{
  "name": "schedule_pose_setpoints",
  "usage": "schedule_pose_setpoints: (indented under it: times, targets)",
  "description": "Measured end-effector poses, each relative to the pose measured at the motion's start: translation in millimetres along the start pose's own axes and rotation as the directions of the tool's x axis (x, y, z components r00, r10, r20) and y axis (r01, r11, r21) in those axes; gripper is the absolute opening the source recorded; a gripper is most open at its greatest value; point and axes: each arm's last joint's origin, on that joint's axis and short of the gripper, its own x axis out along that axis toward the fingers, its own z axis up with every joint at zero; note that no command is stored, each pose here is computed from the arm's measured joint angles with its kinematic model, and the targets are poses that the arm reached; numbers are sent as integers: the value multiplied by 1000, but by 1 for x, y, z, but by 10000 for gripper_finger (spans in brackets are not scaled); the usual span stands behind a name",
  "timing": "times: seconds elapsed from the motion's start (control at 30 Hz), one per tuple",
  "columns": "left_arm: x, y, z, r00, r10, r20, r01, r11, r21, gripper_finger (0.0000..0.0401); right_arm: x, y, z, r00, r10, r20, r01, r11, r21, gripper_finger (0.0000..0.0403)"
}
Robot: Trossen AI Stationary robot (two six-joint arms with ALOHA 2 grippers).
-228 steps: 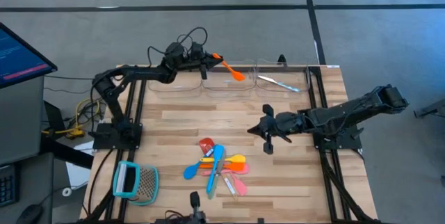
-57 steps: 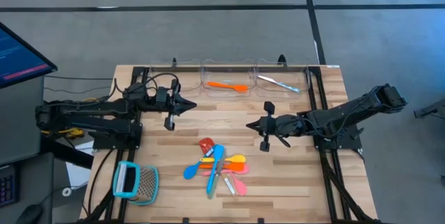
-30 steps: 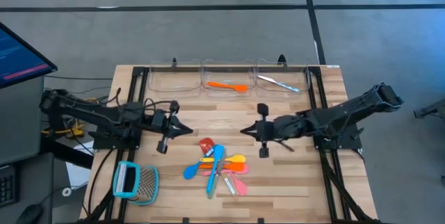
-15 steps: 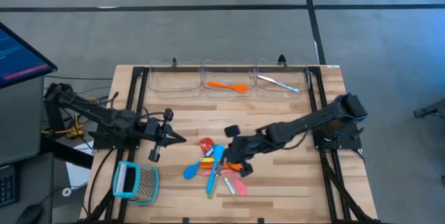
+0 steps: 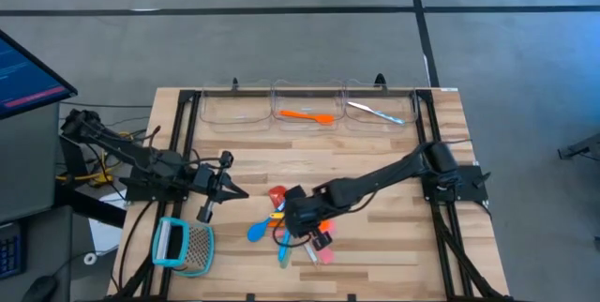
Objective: Pick & Place Kitchen Items
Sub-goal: Put the green table knife into the right transparent bin
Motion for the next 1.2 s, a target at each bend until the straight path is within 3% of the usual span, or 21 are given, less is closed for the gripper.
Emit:
schedule_pose_setpoints:
  times: [0.27,0.5,0.87,1.2]
  targets:
    - [0,0,-2,1000,0,-19,0,1000,3,3,11,1,3,999,12,-45,-15,998,-68,0]
    - [0,0,-2,1000,-1,-24,1,1000,4,3,20,-1,2,996,-61,-64,56,995,-86,3]
    - [0,0,-2,1000,-1,-25,1,1000,4,3,31,0,-4,990,-73,-123,59,992,-113,79]
    - [0,0,-3,1000,-1,-26,1,1000,4,3,31,-13,-10,989,-59,-139,48,995,-83,100]
